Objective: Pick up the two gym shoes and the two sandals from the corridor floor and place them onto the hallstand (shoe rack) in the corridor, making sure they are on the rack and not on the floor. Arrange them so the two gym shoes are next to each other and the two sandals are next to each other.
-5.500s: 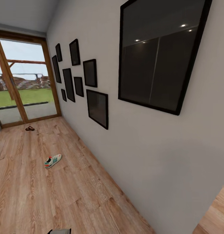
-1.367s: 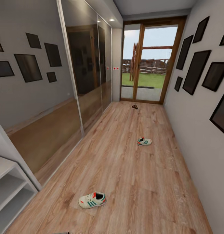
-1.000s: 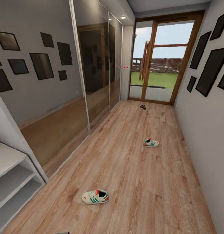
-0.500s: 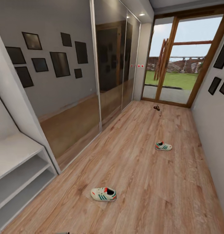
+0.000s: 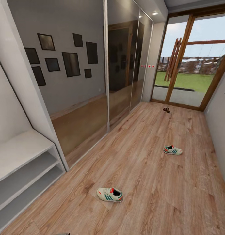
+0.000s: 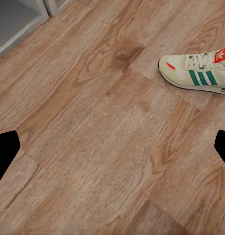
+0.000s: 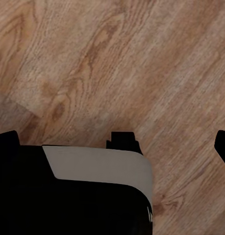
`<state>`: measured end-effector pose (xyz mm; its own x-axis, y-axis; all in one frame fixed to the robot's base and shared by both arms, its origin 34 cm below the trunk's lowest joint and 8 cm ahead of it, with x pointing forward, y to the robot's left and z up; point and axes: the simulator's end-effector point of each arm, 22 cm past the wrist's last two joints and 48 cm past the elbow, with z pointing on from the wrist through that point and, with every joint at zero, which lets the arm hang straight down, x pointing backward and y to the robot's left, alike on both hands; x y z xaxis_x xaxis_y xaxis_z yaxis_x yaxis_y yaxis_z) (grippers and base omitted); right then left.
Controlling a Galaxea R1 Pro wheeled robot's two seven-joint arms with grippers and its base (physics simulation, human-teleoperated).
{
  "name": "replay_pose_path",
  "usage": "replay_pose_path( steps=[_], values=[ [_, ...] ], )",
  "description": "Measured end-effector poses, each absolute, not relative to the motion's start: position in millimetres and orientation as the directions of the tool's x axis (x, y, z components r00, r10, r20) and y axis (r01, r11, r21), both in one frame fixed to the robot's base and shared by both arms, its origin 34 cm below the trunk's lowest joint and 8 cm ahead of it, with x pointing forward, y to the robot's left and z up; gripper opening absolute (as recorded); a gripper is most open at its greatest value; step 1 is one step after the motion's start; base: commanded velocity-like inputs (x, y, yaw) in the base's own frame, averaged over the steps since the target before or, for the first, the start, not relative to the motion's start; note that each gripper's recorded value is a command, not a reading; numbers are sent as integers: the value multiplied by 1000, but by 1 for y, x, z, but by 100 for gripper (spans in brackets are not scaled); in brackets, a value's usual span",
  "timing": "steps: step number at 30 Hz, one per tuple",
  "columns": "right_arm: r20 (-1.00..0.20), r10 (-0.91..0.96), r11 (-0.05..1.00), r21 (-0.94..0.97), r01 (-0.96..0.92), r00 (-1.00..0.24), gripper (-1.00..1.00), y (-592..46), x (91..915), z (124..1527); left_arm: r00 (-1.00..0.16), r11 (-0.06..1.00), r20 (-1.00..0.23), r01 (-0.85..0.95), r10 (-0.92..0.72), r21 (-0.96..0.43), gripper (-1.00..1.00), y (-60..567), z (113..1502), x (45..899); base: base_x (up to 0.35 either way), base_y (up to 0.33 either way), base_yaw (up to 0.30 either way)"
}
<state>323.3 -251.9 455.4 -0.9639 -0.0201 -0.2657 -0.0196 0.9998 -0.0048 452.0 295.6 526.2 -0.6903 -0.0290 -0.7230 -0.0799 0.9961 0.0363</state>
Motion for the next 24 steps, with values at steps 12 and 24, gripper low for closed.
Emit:
replay_pose_path(
  steps=[12,24],
  values=[
    [-266,-9,1000,-4,-8,-964,100,-253,323,455,-690,996,-723,-79,-29,35,100,295,526,452,21,-94,16],
    [-266,-8,1000,-4,-8,-964,100,-252,324,455,-690,996,-723,-79,-30,35,100,295,526,452,3,-11,249]
  ],
)
